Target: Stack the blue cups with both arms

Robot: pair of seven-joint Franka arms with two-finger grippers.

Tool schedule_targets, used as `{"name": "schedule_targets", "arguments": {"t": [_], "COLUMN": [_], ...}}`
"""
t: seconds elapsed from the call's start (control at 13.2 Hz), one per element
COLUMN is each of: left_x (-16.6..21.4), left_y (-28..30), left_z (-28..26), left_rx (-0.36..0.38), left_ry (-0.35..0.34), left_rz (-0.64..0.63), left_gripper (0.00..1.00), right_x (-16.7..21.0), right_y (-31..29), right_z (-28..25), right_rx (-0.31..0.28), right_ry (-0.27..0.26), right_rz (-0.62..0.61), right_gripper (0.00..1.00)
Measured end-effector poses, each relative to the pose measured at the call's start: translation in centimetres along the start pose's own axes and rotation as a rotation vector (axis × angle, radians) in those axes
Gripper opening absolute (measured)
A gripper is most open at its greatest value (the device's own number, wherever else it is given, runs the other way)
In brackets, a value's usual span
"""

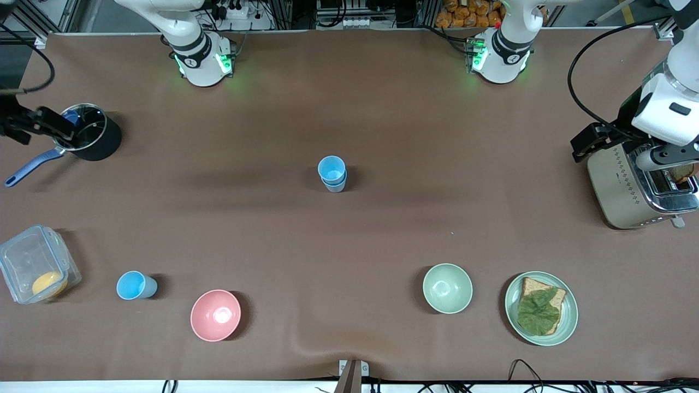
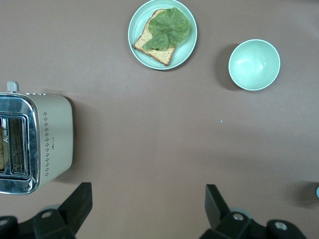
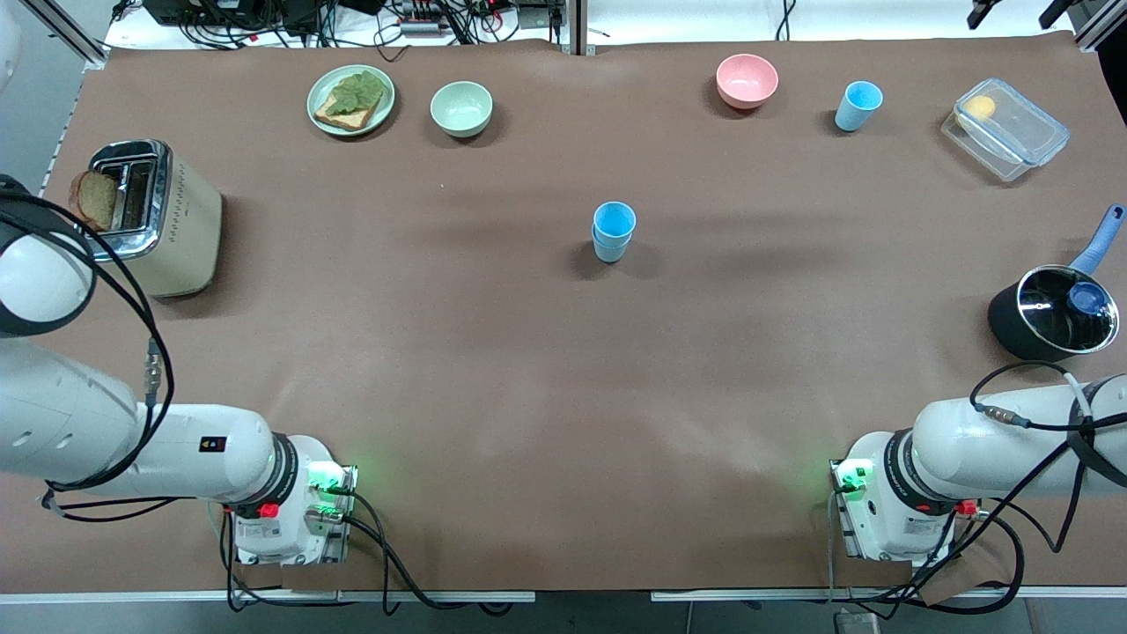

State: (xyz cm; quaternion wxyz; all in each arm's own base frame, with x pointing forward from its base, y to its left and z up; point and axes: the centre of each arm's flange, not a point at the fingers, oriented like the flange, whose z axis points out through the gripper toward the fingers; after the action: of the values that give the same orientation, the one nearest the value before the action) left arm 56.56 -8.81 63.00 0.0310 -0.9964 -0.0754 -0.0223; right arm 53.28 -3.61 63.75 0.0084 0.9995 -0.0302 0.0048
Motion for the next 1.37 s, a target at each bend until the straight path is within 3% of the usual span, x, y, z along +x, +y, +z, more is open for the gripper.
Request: {"name": "schedule_targets", "arguments": {"t": [0.23, 0.68, 1.37], "left_x": [-0.02, -0.02, 0.08], "left_y": [-0.01, -0.01, -0.41], "left_z": [0.02, 0.02, 0.07], "left_rx": [0.001, 0.001, 0.002], "left_ry": [-0.002, -0.002, -0.005], "left_rz": [0.000, 0.004, 0.067], "left_gripper": [1.00, 1.00, 1.00], "right_x": [0.12, -0.08, -0.10], "right_y": [-0.18, -0.46, -0.67], "right_z": [-0.55, 0.10, 0.16], "right_rx": [0.000, 0.000, 0.000], "right_ry": [0.002, -0.044, -0.050], "right_rz": [-0.004, -0.010, -0.014], "right_gripper": [1.00, 1.00, 1.00]}}
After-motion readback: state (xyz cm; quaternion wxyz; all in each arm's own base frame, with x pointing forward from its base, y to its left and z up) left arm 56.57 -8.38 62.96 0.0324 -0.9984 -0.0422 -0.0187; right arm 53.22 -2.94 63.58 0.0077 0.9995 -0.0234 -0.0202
